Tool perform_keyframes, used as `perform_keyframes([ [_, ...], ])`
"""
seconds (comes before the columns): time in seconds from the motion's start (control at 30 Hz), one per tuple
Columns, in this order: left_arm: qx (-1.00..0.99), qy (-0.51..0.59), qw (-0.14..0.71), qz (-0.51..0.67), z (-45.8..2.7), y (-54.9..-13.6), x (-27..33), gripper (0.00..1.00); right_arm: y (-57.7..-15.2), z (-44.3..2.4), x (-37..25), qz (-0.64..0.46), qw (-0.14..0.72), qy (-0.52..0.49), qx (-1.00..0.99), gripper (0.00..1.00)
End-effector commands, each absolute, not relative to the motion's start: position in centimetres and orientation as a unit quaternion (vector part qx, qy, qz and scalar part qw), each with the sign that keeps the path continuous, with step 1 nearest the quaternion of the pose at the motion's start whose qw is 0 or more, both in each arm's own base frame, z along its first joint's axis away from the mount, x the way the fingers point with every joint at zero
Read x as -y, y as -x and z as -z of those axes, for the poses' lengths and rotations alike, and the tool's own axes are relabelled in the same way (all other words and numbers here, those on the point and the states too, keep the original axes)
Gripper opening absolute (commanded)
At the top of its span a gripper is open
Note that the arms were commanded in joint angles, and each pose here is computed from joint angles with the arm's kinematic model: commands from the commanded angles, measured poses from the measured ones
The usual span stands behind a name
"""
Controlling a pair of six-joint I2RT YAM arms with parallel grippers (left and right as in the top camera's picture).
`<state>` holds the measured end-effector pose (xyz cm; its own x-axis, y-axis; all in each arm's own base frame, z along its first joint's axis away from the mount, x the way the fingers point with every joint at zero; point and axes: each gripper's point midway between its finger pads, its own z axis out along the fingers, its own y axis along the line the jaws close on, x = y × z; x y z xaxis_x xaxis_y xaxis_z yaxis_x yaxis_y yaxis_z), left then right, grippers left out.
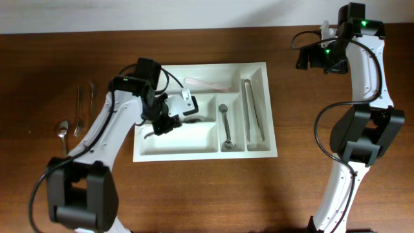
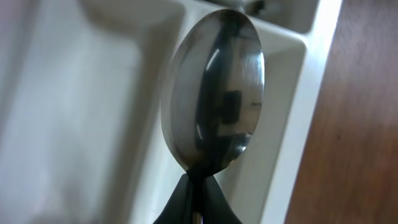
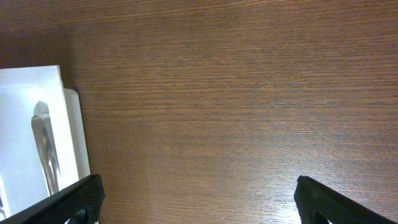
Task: Pack container
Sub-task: 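Carry the spoon with the left gripper into the tray's middle compartment and release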
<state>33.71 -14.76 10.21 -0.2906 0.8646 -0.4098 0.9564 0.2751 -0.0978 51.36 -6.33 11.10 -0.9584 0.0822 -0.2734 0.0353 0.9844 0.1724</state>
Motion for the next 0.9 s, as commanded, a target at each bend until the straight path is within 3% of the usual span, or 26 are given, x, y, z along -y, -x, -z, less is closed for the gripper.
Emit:
perform_keyframes([
  [0.0,-0.778,-0.589,0.116,0.186,-8.9,-33.1,15.2,0.02,-51.7,-14.3,6.7,-0.078,0.177,-0.032,-0.981,0.99],
  [0.43,-0.781,-0.585,0.100,0.193,-8.0,-32.8,15.1,0.09,-51.7,-14.3,6.7,-0.078,0.177,-0.032,-0.981,0.99],
  [0.57,-0.780,-0.586,0.103,0.192,-8.0,-33.0,15.1,0.08,-51.7,-14.3,6.7,-0.078,0.176,-0.033,-0.981,0.99],
  [0.63,-0.779,-0.588,0.110,0.188,-8.0,-33.3,15.2,0.02,-51.7,-14.3,6.7,-0.078,0.177,-0.032,-0.981,0.99],
  [0.87,-0.781,-0.598,0.139,0.112,-7.6,-36.4,13.9,0.02,-51.7,-14.3,6.7,-0.078,0.176,-0.033,-0.981,0.99],
])
